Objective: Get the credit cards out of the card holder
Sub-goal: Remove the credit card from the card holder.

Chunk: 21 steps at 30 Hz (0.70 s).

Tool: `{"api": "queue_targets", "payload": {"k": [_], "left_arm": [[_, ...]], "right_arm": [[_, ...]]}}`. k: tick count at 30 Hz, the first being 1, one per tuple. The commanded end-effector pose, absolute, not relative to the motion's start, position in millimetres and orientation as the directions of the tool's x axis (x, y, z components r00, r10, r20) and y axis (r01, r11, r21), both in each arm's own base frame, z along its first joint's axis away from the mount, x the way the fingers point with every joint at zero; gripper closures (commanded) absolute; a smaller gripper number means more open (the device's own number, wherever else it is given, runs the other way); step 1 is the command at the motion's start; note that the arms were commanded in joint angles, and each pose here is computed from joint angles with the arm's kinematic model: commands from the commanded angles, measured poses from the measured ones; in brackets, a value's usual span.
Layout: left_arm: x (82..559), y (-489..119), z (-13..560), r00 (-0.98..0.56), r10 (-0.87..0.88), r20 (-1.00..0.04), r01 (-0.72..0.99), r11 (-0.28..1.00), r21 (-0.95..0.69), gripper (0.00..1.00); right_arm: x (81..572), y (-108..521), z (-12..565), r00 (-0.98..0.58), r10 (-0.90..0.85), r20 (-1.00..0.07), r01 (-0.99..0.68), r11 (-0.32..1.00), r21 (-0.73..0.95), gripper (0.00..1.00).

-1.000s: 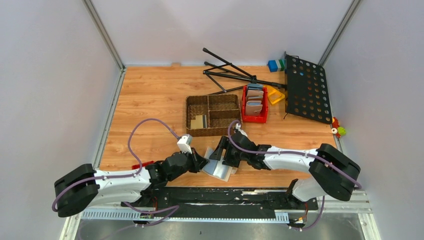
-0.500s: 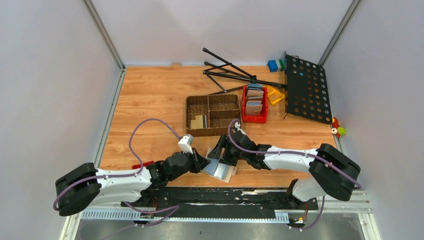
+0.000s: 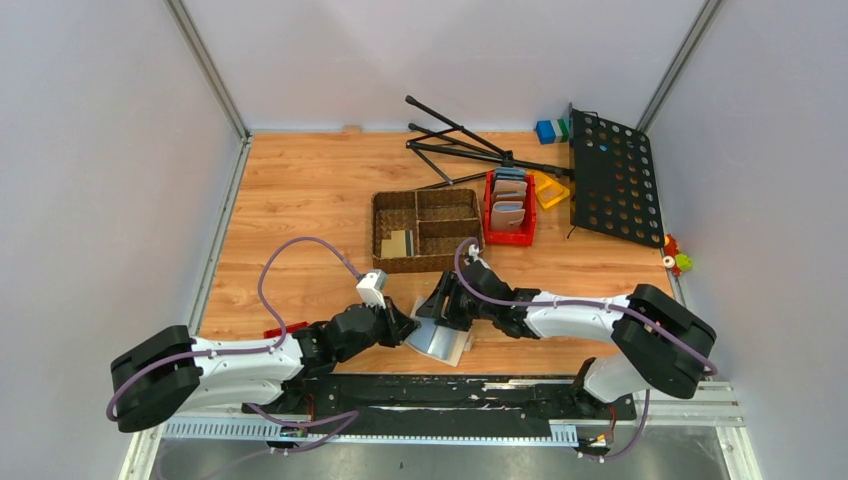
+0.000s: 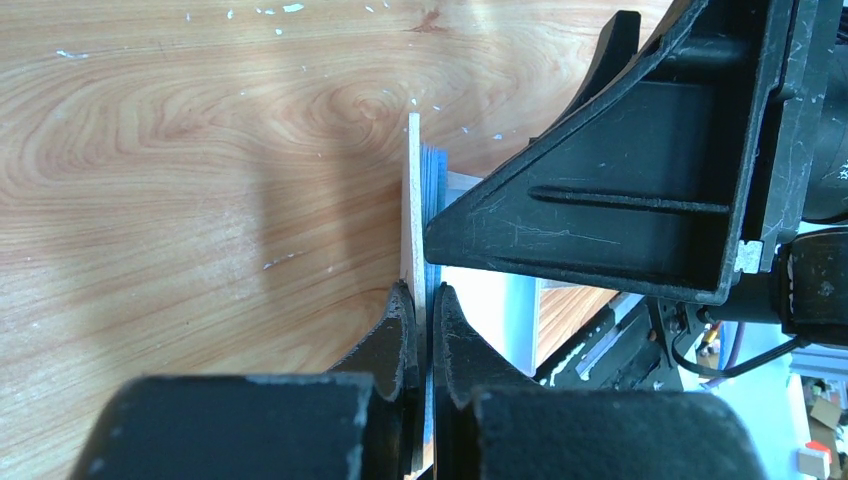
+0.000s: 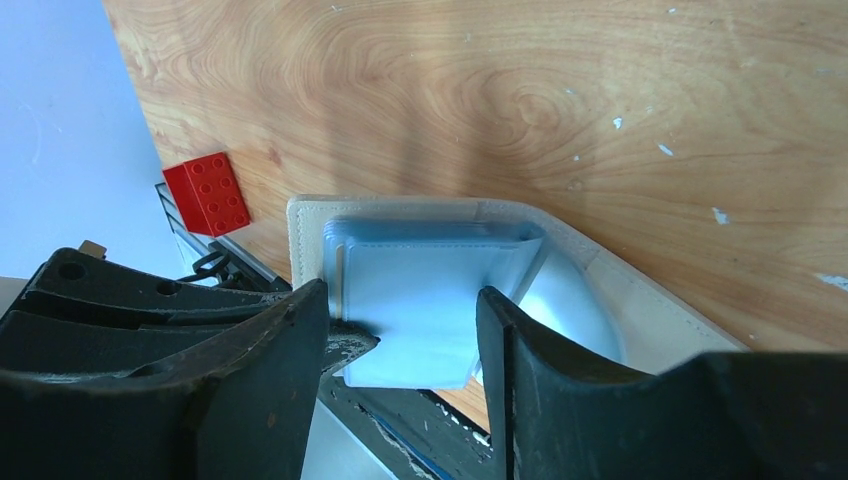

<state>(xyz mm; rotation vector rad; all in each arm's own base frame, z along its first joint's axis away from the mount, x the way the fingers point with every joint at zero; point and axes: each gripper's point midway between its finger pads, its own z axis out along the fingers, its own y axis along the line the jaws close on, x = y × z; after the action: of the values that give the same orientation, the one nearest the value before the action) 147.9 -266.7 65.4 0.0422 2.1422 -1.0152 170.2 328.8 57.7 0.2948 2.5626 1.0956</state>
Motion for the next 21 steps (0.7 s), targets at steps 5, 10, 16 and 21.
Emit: {"api": "queue_targets", "payload": {"k": [5, 10, 16, 21], "left_arm": [[156, -280, 95, -0.674, -0.31, -0.67, 0.371, 0.643, -0.67, 0.96], [156, -279, 94, -0.674, -0.307, -0.672, 0.371, 0.647, -0.666, 0.96], [157, -278, 94, -0.672, -0.312, -0.672, 0.366, 0.649, -0.667, 0.96], [157, -277, 94, -0.67, -0.314, -0.673, 0.366, 0.648, -0.668, 0.95]], "right_arm": [[172, 320, 44, -0.921, 0.318, -0.224, 0.077, 0.713, 0.697, 0.41], [171, 322, 50, -0.929, 0.298, -0.221, 0.048, 0.686, 0.726, 0.29], [167, 327, 64, -0.928, 0.291, -0.234, -0.014, 0.599, 0.8, 0.12], [169, 319, 57, -0.923, 0.309, -0.228, 0.016, 0.625, 0.781, 0.19]]}}
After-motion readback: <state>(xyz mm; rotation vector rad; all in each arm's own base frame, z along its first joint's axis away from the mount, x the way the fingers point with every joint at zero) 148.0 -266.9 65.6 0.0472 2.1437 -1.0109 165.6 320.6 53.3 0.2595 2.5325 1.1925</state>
